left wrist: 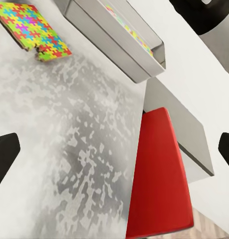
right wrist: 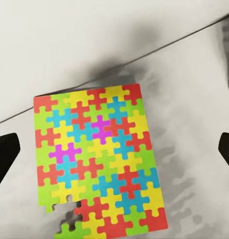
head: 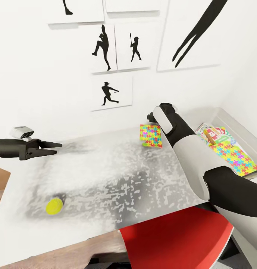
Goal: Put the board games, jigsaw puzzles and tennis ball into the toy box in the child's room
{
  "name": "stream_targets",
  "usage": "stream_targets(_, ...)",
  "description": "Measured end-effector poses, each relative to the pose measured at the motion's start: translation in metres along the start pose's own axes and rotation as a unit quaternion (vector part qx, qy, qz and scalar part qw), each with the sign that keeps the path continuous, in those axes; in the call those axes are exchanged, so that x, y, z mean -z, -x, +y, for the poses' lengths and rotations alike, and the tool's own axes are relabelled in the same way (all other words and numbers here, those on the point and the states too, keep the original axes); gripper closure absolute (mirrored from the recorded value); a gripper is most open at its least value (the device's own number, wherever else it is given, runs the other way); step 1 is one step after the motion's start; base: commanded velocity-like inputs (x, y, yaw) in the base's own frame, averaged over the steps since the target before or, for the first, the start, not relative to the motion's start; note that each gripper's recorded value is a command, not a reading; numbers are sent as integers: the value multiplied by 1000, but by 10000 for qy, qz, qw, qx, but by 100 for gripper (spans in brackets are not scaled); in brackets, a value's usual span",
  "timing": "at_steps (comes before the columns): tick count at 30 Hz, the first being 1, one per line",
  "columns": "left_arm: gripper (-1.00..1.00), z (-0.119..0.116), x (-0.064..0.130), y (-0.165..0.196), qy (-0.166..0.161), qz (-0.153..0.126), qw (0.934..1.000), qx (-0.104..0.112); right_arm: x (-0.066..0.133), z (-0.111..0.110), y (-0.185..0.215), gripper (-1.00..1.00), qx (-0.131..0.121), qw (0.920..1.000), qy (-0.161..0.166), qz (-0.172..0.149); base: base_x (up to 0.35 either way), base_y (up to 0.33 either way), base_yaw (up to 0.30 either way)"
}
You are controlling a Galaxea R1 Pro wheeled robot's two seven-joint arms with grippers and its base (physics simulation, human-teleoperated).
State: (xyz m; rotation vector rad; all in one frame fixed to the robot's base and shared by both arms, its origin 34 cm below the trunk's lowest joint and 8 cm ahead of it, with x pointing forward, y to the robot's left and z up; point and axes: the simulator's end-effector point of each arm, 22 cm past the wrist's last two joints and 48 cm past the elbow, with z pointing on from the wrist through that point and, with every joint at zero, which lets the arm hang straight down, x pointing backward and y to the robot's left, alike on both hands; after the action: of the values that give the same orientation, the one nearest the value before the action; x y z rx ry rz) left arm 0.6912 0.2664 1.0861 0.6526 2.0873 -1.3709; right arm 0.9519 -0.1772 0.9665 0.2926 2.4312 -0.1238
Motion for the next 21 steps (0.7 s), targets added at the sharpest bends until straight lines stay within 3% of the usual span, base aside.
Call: stream_targets(21, -100, 16, -3, -10, 24, 42, 9999, 149, -22, -1, -20, -100, 29, 9999, -43, 165, 0, 0, 0)
